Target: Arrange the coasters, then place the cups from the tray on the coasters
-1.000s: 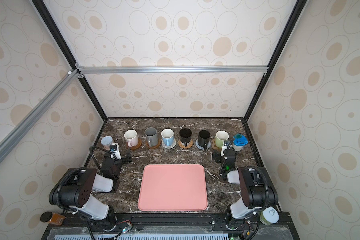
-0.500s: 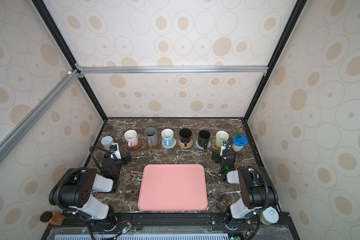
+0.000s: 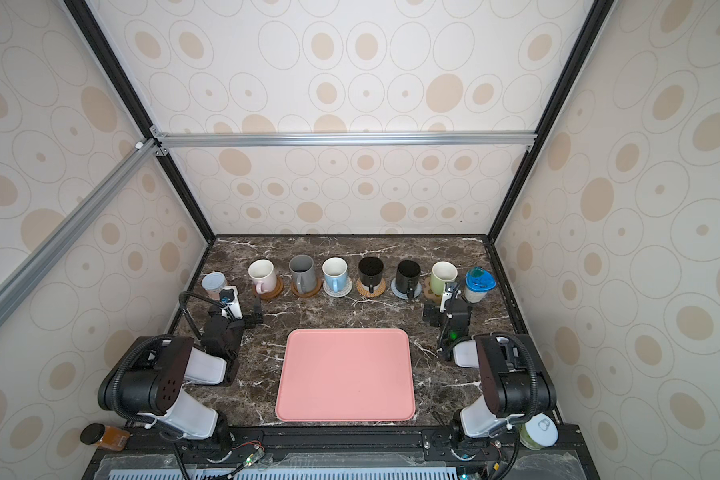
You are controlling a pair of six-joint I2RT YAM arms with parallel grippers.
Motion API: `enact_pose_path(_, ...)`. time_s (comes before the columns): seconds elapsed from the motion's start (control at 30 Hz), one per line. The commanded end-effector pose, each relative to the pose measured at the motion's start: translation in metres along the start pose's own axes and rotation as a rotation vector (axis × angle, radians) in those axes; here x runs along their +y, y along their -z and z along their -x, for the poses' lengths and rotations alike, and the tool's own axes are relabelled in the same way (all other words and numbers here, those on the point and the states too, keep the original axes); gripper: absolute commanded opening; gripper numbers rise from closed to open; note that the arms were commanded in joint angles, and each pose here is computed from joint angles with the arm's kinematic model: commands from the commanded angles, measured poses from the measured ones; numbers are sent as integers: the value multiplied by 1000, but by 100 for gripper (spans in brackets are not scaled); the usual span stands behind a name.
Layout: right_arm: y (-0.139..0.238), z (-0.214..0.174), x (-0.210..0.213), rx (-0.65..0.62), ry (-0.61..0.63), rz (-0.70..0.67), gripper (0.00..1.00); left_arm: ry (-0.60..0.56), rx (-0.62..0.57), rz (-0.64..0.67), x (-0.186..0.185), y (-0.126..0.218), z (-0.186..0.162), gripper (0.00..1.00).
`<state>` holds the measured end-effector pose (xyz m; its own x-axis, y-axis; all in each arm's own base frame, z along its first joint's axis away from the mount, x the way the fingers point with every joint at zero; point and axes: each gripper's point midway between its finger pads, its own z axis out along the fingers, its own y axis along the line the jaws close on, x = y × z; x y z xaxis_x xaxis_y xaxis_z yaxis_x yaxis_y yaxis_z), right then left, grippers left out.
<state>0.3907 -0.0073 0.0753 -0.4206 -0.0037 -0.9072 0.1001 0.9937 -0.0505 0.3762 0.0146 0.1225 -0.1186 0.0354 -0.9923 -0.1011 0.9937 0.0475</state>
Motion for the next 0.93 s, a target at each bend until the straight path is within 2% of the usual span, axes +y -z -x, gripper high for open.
enact_pose_path(0.0,0,12,0,-30,7,-8,100,-17,-26,-1,1,-1,8,100)
enact_pose_path(0.9,0,11,-1,-29,6,-10,100,-18,-22,-2,1,-2,7,100)
